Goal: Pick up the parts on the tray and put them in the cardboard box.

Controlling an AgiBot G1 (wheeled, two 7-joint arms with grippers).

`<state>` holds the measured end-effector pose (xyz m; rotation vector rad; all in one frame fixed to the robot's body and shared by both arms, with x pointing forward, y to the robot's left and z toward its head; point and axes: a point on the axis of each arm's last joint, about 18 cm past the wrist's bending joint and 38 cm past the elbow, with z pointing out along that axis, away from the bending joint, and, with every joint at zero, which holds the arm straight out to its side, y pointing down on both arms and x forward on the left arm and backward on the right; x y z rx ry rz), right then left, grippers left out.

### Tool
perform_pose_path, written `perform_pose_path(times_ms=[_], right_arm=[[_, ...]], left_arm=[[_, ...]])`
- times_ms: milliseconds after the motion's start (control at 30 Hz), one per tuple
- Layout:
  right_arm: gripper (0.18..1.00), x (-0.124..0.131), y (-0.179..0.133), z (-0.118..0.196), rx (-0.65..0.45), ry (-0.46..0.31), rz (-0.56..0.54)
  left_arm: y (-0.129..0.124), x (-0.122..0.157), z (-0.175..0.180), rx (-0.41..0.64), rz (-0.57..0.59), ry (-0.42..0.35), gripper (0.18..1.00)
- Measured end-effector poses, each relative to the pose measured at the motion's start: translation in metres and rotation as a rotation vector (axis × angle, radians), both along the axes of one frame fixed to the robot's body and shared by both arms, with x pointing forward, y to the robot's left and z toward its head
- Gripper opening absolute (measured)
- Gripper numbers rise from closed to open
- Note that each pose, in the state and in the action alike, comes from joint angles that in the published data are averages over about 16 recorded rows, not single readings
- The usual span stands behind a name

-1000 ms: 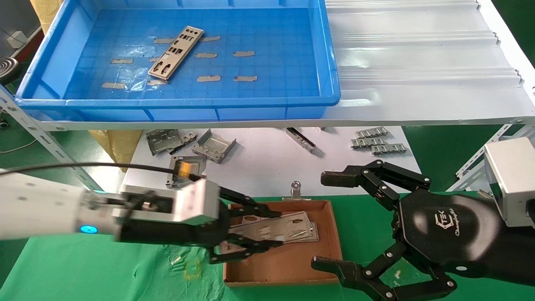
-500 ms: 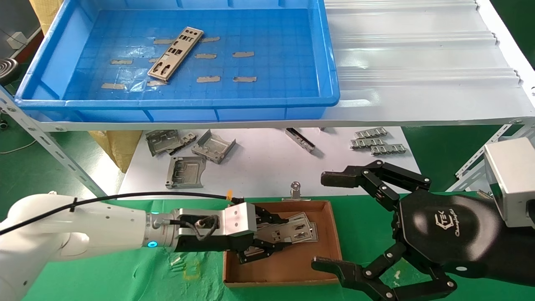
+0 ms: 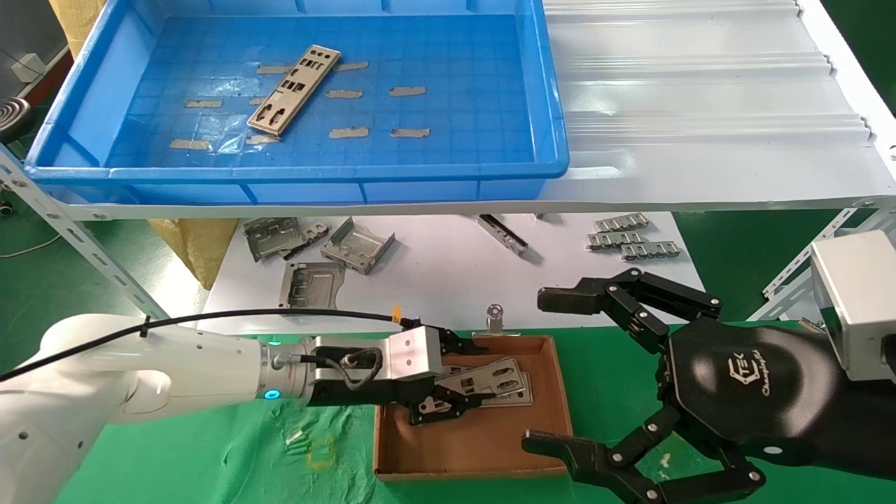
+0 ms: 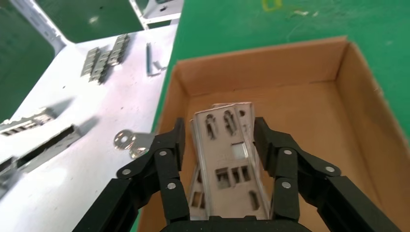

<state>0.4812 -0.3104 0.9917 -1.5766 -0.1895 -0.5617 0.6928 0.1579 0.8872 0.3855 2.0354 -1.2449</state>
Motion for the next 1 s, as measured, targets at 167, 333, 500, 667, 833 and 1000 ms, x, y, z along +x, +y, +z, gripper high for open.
perform_pose_path(times_ms=[167, 333, 500, 667, 833, 1000], right_arm=[[1.0, 0.0, 0.0, 0.0, 0.0, 0.0, 0.0], [1.0, 0.0, 0.0, 0.0, 0.0, 0.0, 0.0], [1.0, 0.0, 0.0, 0.0, 0.0, 0.0, 0.0], [1.0, 0.0, 0.0, 0.0, 0.0, 0.0, 0.0], [1.0, 0.0, 0.0, 0.0, 0.0, 0.0, 0.0], [1.0, 0.0, 0.0, 0.0, 0.0, 0.0, 0.0]], left_arm=[[0.007, -0.007, 0.007, -0.032, -0.029, 0.014, 0.573], [0.019, -0.017, 0.013, -0.07, -0.063, 0.033, 0.667], [0.032, -0.026, 0.015, -0.098, -0.089, 0.055, 0.769], [0.04, -0.032, 0.013, -0.104, -0.103, 0.061, 0.856], [0.043, -0.034, 0.013, -0.113, -0.102, 0.068, 0.92], [0.046, -0.037, 0.017, -0.14, -0.103, 0.073, 0.965]])
